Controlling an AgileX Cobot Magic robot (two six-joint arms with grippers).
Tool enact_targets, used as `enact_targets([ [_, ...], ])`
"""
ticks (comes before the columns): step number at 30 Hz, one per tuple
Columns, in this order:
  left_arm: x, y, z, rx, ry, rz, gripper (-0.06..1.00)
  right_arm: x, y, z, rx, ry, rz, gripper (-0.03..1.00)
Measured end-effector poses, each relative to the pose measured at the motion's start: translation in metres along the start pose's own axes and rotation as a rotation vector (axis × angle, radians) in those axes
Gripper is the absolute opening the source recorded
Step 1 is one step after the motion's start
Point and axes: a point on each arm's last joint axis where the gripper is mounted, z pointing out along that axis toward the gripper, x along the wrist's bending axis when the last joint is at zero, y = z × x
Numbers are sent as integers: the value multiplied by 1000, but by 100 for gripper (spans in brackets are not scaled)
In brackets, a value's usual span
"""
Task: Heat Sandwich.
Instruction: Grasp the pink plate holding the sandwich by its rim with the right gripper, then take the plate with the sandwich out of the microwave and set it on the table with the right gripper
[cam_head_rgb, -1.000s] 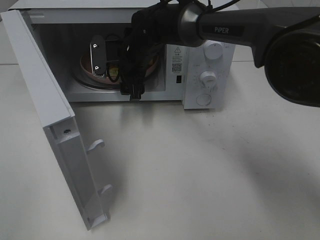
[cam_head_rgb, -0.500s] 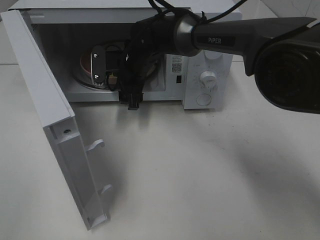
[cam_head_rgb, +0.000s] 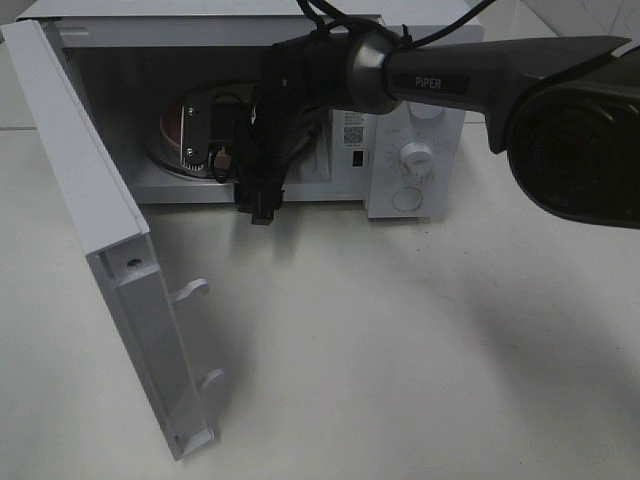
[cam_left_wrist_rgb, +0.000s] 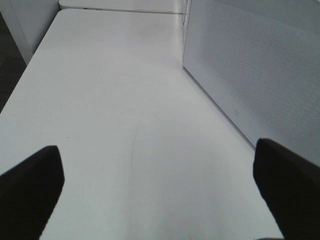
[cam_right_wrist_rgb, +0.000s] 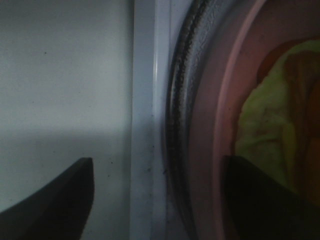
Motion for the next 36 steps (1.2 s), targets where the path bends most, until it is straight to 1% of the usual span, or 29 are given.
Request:
enact_targets([
  [1, 0, 0, 0, 0, 0, 0, 97, 0, 0, 0, 0, 0, 0, 68],
  [2, 0, 0, 0, 0, 0, 0, 97, 0, 0, 0, -1, -2, 4, 64],
  [3, 0, 0, 0, 0, 0, 0, 97, -1, 0, 0, -4, -7, 13, 51],
  [4, 0, 0, 0, 0, 0, 0, 97, -2, 1, -2, -7, -11, 18, 42],
  [5, 0, 0, 0, 0, 0, 0, 97, -2, 1, -2, -7, -11, 18, 42],
  [6, 0, 0, 0, 0, 0, 0, 97, -3, 2, -3, -8, -13, 22, 32],
  [8, 0, 0, 0, 0, 0, 0, 97, -5, 2, -8, -3, -20, 7, 17],
  [15, 0, 0, 0, 0, 0, 0, 97, -6, 3, -13, 5, -10, -2, 15],
  [23, 0, 0, 0, 0, 0, 0, 97, -6, 3, -22, 21, 24, -58, 13],
  [33, 0, 0, 0, 0, 0, 0, 97, -6, 5, -34, 13, 51, -96, 12],
  [36, 0, 0, 0, 0, 0, 0, 97, -2, 3, -39, 16, 72, -176, 11],
])
